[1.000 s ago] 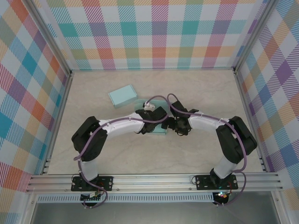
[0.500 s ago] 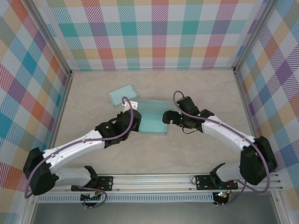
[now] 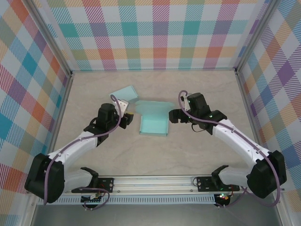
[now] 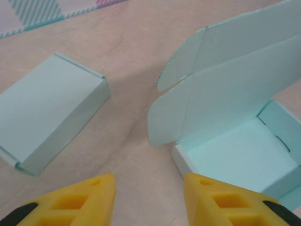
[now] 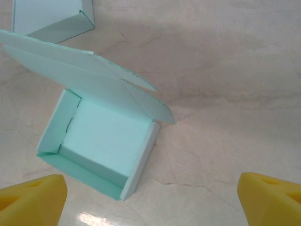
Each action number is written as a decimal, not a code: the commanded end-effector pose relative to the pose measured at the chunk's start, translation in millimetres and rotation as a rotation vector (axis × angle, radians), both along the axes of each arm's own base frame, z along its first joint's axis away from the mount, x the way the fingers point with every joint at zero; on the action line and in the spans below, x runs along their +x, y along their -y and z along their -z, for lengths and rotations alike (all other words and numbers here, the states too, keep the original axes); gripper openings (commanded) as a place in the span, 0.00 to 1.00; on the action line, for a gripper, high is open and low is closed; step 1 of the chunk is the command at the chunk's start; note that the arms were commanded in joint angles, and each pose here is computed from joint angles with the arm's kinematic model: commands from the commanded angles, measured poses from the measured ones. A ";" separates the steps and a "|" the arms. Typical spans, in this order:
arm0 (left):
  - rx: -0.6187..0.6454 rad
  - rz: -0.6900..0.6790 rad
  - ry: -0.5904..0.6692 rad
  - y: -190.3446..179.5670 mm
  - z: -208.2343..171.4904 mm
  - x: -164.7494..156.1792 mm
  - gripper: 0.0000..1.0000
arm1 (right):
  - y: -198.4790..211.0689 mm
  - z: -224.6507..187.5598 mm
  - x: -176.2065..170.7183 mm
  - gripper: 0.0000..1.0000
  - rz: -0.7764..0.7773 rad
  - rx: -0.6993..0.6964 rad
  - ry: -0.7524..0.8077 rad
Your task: Fold the paper box
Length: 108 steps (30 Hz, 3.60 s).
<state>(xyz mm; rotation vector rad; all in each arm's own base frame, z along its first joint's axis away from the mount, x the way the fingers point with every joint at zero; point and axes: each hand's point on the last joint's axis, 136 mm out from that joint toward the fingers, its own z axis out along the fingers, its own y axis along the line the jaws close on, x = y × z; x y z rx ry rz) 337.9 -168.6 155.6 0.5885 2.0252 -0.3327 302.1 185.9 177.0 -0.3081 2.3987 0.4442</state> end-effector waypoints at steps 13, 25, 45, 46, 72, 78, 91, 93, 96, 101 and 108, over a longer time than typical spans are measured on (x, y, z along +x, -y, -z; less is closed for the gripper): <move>0.045 0.305 -0.027 47.3 3.0 38.0 0.42 | -26.6 8.9 41.8 0.86 -0.184 -0.012 0.011; 0.010 0.318 -0.119 56.7 23.1 41.9 0.34 | -41.6 32.7 60.6 0.72 -0.195 -0.004 -0.061; 0.018 0.408 -0.207 56.7 16.6 8.2 0.49 | -29.8 29.6 43.2 0.75 -0.188 -0.004 -0.017; 0.022 0.416 -0.211 56.6 17.5 6.0 0.48 | -29.9 29.9 41.2 0.74 -0.196 -0.003 -0.015; 0.057 0.400 -0.245 64.6 21.5 -5.4 0.25 | -27.4 43.8 18.5 0.63 -0.224 0.025 -0.041; 0.067 0.395 -0.242 69.2 20.7 -6.6 0.16 | -28.0 45.7 13.3 0.46 -0.231 0.036 -0.048; 0.029 0.169 -0.128 90.5 -8.8 6.2 0.00 | -24.7 41.9 29.0 0.21 -0.101 -0.079 0.047; 0.002 0.092 -0.097 92.1 -17.9 12.8 0.00 | -15.5 38.6 41.2 0.18 -0.023 -0.122 0.071; -0.007 0.017 -0.056 98.1 -24.1 19.4 0.00 | -5.6 33.7 57.6 0.16 0.075 -0.161 0.096; -0.025 -0.070 -0.028 111.1 -21.6 31.3 0.00 | -17.1 28.2 73.6 0.11 0.128 -0.079 0.118; -0.146 -0.282 -0.025 107.8 -14.8 56.7 0.00 | -33.6 22.2 87.7 0.11 0.158 0.008 0.151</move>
